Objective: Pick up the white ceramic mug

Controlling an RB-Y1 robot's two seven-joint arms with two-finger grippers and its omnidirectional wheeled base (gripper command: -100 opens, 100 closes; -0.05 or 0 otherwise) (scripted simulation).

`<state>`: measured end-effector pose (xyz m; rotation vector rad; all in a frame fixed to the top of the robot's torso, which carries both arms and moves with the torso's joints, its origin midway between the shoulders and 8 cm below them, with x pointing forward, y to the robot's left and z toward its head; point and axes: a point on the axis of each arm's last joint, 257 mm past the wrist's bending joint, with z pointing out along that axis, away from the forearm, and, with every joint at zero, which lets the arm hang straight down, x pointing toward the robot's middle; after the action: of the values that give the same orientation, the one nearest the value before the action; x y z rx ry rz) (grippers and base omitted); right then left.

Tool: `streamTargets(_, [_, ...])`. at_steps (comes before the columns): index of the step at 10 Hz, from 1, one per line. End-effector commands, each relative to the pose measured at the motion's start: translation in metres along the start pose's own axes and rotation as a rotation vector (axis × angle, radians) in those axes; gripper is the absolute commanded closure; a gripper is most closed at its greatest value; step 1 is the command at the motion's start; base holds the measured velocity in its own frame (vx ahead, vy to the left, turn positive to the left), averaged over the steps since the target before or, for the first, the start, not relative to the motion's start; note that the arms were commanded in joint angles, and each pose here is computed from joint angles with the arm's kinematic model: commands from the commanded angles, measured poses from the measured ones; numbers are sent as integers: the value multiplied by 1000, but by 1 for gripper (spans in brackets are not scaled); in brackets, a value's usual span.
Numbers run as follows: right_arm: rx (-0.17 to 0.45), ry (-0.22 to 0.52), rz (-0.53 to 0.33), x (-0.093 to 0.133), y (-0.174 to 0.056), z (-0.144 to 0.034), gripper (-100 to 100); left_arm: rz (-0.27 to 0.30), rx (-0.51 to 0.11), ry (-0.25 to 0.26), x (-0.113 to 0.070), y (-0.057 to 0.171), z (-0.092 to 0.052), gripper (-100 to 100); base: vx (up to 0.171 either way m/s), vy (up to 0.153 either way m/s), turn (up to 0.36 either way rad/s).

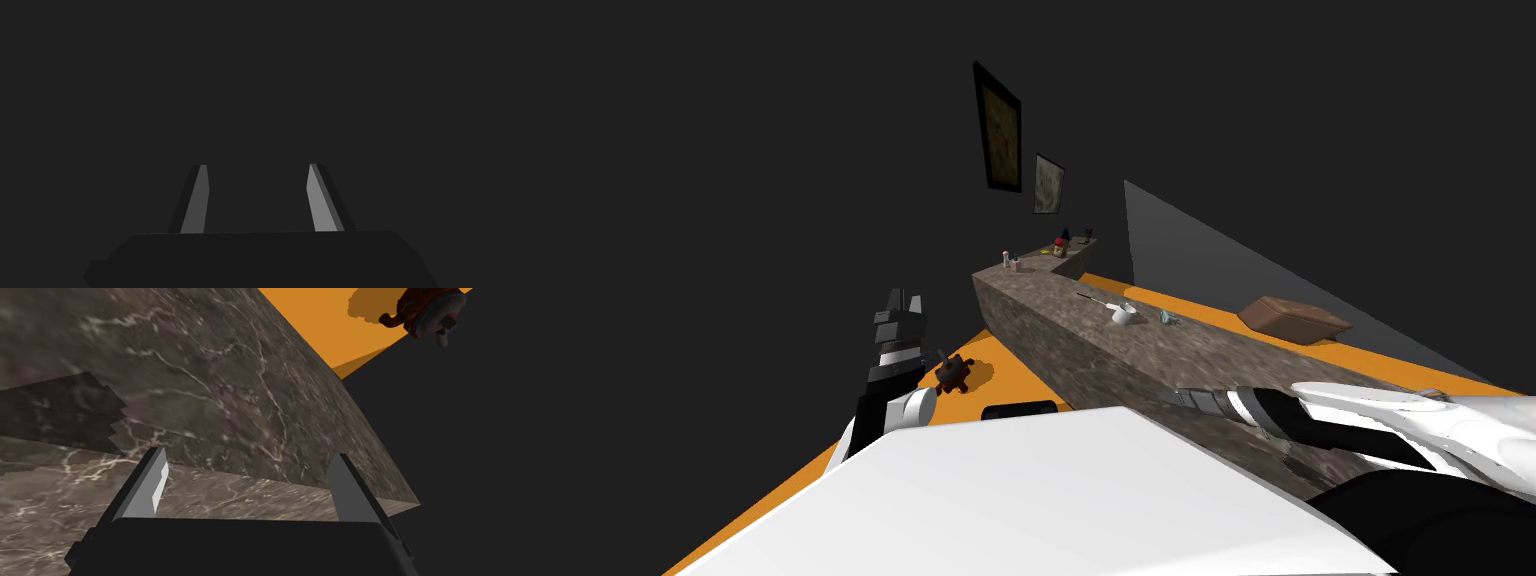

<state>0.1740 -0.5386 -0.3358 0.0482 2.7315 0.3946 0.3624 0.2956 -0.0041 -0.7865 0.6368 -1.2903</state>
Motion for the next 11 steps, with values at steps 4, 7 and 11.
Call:
streamTargets(4, [57, 39, -50, -10, -22, -20, -100, 0, 0, 0, 0, 0, 0, 0, 46, -4, 60])
streamTargets(7, [139, 91, -122, -26, -53, -52, -100, 0, 0, 0, 0, 0, 0, 0, 71, -7, 147])
streamTargets(11, [227, 151, -205, -49, -83, -92, -100, 0, 0, 0, 0, 0, 0, 0, 150, -28, 169])
